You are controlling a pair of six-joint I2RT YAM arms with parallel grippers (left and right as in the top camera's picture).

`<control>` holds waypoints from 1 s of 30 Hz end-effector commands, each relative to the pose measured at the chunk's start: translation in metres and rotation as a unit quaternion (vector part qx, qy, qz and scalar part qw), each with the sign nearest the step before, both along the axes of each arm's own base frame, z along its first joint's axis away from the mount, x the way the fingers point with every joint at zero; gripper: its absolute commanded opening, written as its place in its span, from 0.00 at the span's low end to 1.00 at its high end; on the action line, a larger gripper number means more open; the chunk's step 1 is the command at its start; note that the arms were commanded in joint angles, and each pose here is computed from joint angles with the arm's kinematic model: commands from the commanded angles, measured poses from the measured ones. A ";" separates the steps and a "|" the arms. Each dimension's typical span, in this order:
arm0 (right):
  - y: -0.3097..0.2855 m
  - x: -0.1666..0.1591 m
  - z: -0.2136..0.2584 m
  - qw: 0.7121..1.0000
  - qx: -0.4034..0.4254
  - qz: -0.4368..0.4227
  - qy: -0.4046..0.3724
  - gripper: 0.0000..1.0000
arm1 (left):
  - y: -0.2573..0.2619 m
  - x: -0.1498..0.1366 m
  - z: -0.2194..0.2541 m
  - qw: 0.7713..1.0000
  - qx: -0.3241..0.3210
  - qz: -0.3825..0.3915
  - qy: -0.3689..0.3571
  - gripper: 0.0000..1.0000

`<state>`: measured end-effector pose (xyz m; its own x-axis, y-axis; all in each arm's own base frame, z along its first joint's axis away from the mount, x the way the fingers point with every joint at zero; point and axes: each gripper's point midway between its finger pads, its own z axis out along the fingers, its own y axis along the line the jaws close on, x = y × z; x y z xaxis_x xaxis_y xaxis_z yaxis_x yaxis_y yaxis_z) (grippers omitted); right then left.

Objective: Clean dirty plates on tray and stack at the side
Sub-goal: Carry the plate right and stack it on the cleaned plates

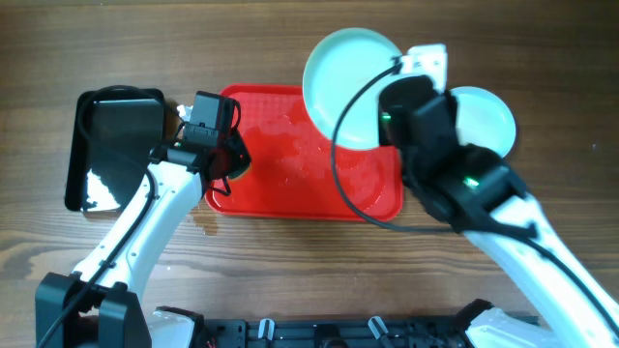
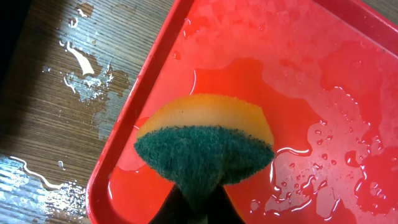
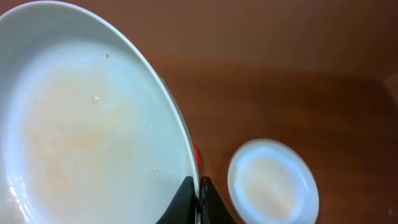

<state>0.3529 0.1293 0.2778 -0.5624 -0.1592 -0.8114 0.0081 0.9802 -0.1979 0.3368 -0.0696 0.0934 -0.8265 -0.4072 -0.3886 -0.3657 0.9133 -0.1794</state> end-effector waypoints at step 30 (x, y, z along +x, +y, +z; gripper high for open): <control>-0.220 0.011 -0.074 0.933 0.224 -0.269 0.077 0.04 | -0.010 -0.001 -0.004 0.999 -0.029 -0.011 0.007 0.04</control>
<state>0.3638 -0.0726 0.2302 -0.5793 0.3693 -0.7267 0.5010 0.8645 0.0399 0.3380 -0.0751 0.0941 -0.8303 -0.4079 -0.3798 -0.3535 0.9123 -0.2069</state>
